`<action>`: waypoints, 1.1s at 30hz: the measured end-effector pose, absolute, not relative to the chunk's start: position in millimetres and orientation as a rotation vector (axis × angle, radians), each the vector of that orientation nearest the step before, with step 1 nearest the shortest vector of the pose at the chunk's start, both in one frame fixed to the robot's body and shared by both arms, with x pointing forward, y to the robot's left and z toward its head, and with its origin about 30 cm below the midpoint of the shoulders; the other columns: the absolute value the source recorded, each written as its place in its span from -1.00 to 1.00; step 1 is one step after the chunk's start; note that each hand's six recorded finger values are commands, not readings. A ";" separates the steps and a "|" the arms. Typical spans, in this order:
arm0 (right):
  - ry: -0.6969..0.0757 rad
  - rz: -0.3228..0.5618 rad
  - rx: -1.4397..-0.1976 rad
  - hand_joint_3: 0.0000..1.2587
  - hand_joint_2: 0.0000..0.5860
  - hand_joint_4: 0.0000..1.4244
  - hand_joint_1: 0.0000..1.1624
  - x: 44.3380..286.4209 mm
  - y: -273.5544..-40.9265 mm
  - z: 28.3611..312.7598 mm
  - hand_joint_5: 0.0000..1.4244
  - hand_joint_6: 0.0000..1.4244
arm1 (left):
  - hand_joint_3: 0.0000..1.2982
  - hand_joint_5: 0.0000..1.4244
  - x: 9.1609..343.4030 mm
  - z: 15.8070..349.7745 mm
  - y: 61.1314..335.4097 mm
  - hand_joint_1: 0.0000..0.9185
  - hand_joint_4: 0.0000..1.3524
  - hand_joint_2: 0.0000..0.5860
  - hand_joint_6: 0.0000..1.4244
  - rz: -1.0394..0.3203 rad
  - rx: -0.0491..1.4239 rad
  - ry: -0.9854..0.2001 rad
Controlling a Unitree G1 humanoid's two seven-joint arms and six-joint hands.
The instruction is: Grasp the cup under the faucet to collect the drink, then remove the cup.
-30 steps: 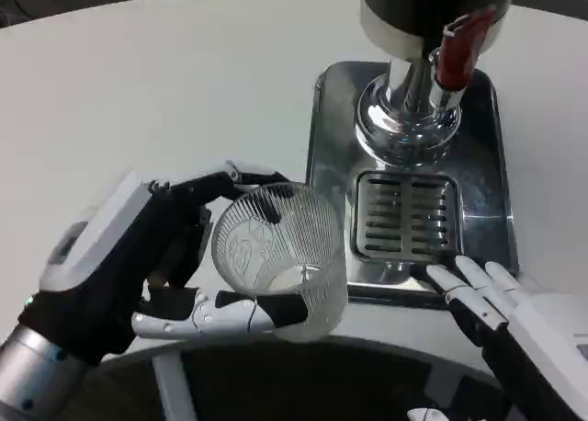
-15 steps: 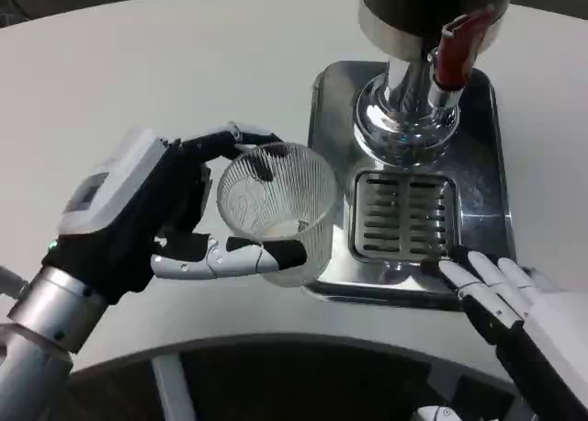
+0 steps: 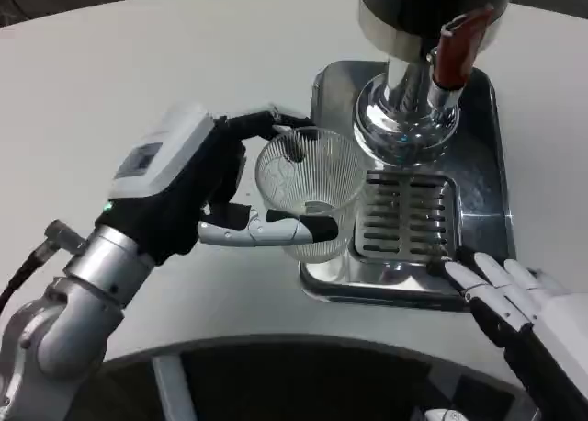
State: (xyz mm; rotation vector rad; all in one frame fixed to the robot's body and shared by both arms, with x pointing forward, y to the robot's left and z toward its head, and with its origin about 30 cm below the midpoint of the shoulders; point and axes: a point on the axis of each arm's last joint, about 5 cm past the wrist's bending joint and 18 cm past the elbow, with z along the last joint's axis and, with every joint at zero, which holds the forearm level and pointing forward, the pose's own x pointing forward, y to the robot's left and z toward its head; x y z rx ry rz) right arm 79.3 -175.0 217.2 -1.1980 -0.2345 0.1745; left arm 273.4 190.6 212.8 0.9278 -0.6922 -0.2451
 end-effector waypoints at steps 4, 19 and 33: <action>-0.233 0.180 -1.196 -0.85 0.28 -1.00 -0.32 79.3 -175.0 217.3 -1.00 -1.00 | 0.59 0.90 280.9 212.6 185.4 0.15 0.70 -0.78 1.00 -0.255 0.926 -0.685; -0.238 0.196 -1.167 -0.85 0.28 -1.00 -0.32 81.2 -174.3 219.0 -1.00 -1.00 | 0.59 0.90 305.5 215.9 165.9 0.15 0.70 -0.78 1.00 -0.265 0.932 -0.679; -0.249 0.202 -1.165 -0.85 0.28 -1.00 -0.32 81.5 -175.3 220.3 -1.00 -1.00 | 0.59 0.90 321.0 217.7 142.6 0.15 0.70 -0.78 1.00 -0.309 0.946 -0.691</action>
